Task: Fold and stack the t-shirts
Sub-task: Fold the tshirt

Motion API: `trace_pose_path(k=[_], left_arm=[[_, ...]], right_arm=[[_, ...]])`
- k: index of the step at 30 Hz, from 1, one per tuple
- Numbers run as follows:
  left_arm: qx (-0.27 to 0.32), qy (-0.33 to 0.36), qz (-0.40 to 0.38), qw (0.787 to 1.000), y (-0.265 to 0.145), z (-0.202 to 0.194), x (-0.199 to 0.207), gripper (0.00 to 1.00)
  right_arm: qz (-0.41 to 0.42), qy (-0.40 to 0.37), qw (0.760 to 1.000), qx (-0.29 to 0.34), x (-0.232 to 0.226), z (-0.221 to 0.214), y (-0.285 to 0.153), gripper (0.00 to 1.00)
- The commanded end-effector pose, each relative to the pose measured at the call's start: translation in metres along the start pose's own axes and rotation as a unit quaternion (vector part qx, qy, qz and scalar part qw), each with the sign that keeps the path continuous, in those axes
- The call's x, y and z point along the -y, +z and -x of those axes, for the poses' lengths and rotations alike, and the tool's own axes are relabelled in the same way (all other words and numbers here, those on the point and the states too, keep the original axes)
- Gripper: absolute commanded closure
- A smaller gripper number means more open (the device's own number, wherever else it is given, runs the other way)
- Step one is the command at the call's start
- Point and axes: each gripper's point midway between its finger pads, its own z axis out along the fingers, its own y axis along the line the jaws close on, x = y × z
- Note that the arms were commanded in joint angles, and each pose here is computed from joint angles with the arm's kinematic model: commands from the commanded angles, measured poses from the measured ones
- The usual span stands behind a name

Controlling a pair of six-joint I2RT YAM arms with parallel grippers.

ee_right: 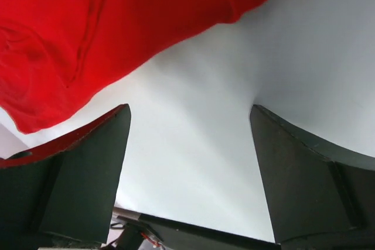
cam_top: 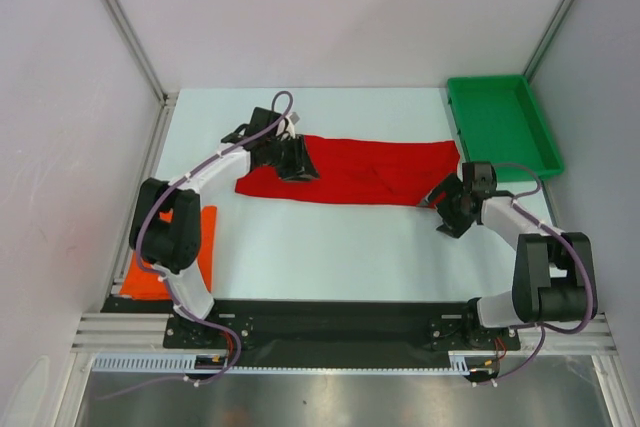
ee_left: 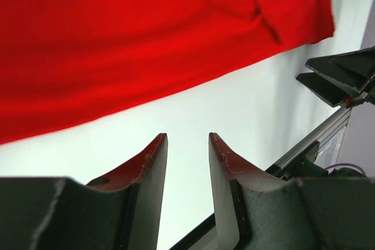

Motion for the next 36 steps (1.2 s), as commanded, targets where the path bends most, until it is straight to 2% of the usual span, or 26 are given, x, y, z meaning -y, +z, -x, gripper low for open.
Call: trace_pose_path(k=[1, 5, 9, 10, 13, 14, 16, 18, 19, 21, 22, 23, 26, 27, 29, 30, 31, 33, 36], left_arm=[[0.019, 0.015, -0.008, 1.0, -0.024, 0.002, 0.003, 0.6], [0.019, 0.002, 0.002, 1.0, -0.03, -0.004, -0.011, 0.6], [0.027, -0.01, 0.01, 1.0, -0.038, -0.003, -0.024, 0.6], [0.03, -0.017, 0.013, 0.999, -0.041, -0.001, -0.029, 0.6], [0.033, -0.028, 0.02, 0.999, -0.044, 0.0, -0.041, 0.6], [0.032, -0.032, 0.022, 0.999, -0.044, 0.0, -0.045, 0.6], [0.038, -0.036, 0.025, 0.998, -0.047, 0.004, -0.05, 0.6], [0.047, -0.034, 0.036, 0.998, -0.05, 0.009, -0.056, 0.6], [0.05, -0.037, 0.04, 0.997, -0.051, 0.013, -0.06, 0.6], [0.06, -0.03, 0.05, 0.996, -0.055, 0.023, -0.064, 0.59], [0.059, -0.032, 0.059, 0.996, -0.053, 0.027, -0.071, 0.59], [0.067, -0.024, 0.062, 0.996, -0.056, 0.036, -0.07, 0.59], [0.063, -0.011, 0.088, 0.994, -0.052, 0.042, -0.081, 0.57], [0.06, -0.003, 0.095, 0.994, -0.05, 0.043, -0.085, 0.55], [0.046, -0.002, 0.112, 0.993, -0.039, 0.043, -0.098, 0.53], [0.031, 0.0, 0.123, 0.992, -0.037, 0.038, -0.104, 0.52], [0.023, -0.001, 0.131, 0.991, -0.034, 0.036, -0.109, 0.51], [0.009, -0.002, 0.146, 0.989, -0.028, 0.03, -0.12, 0.5], [0.005, 0.0, 0.162, 0.987, -0.029, 0.022, -0.128, 0.5]], right_arm=[[0.098, 0.022, 0.994, 0.049, -0.04, 0.024, 0.005, 0.12], [0.1, 0.054, 0.993, 0.034, -0.028, 0.014, 0.029, 0.06], [0.085, 0.099, 0.991, 0.034, -0.022, 0.01, 0.046, 0.09], [0.085, 0.104, 0.99, 0.045, -0.023, 0.014, 0.05, 0.11], [0.066, 0.105, 0.991, 0.056, -0.026, 0.02, 0.063, 0.31], [0.062, 0.1, 0.991, 0.057, -0.028, 0.023, 0.068, 0.44], [0.057, 0.076, 0.994, 0.05, -0.041, 0.028, 0.083, 0.48], [0.056, 0.058, 0.995, 0.054, -0.052, 0.036, 0.092, 0.6], [0.038, 0.052, 0.997, 0.048, -0.048, 0.035, 0.103, 0.63], [0.054, 0.032, 0.996, 0.058, -0.075, 0.053, 0.107, 0.68], [0.028, 0.028, 0.998, 0.047, -0.067, 0.05, 0.12, 0.68], [0.048, 0.012, 0.997, 0.064, -0.094, 0.07, 0.119, 0.69], [0.019, -0.009, 0.999, 0.042, -0.099, 0.076, 0.144, 0.68], [0.041, -0.029, 0.997, 0.061, -0.129, 0.099, 0.14, 0.67], [0.018, -0.041, 0.998, 0.046, -0.126, 0.1, 0.159, 0.66], [0.045, -0.057, 0.995, 0.066, -0.155, 0.123, 0.153, 0.65], [0.029, -0.064, 0.996, 0.058, -0.152, 0.124, 0.158, 0.65], [0.033, -0.098, 0.992, 0.07, -0.17, 0.143, 0.167, 0.61], [0.004, -0.124, 0.99, 0.061, -0.164, 0.151, 0.173, 0.53]])
